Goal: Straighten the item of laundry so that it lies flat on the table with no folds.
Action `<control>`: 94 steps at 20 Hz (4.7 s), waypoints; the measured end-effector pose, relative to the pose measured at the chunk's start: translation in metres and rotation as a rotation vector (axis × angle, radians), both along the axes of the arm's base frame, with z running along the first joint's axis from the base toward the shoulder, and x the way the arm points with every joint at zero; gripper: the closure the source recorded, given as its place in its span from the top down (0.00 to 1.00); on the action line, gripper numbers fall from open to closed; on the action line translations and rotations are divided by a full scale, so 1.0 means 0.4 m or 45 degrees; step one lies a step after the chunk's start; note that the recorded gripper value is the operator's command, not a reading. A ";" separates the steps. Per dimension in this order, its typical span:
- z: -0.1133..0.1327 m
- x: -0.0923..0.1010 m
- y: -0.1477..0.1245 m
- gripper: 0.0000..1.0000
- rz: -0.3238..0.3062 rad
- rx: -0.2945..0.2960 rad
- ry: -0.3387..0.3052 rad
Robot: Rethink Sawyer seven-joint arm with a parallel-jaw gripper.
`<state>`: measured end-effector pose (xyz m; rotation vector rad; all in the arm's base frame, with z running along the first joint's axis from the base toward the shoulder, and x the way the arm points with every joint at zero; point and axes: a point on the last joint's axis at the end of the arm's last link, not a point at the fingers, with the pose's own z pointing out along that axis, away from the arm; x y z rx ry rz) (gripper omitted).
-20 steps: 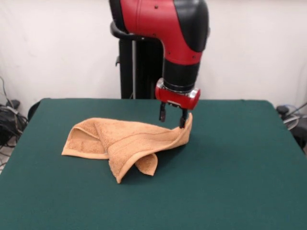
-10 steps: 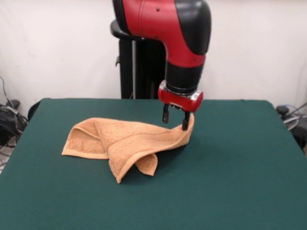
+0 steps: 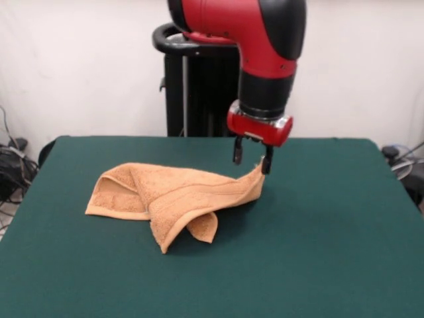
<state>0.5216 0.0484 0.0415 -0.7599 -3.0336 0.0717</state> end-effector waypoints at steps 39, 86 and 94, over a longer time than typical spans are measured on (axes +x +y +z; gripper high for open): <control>-0.153 -0.097 -0.080 1.00 -0.078 -0.126 -0.104; -0.234 -0.218 0.104 0.00 -0.014 0.003 -0.110; -0.233 -0.225 0.109 0.00 0.007 -0.022 -0.115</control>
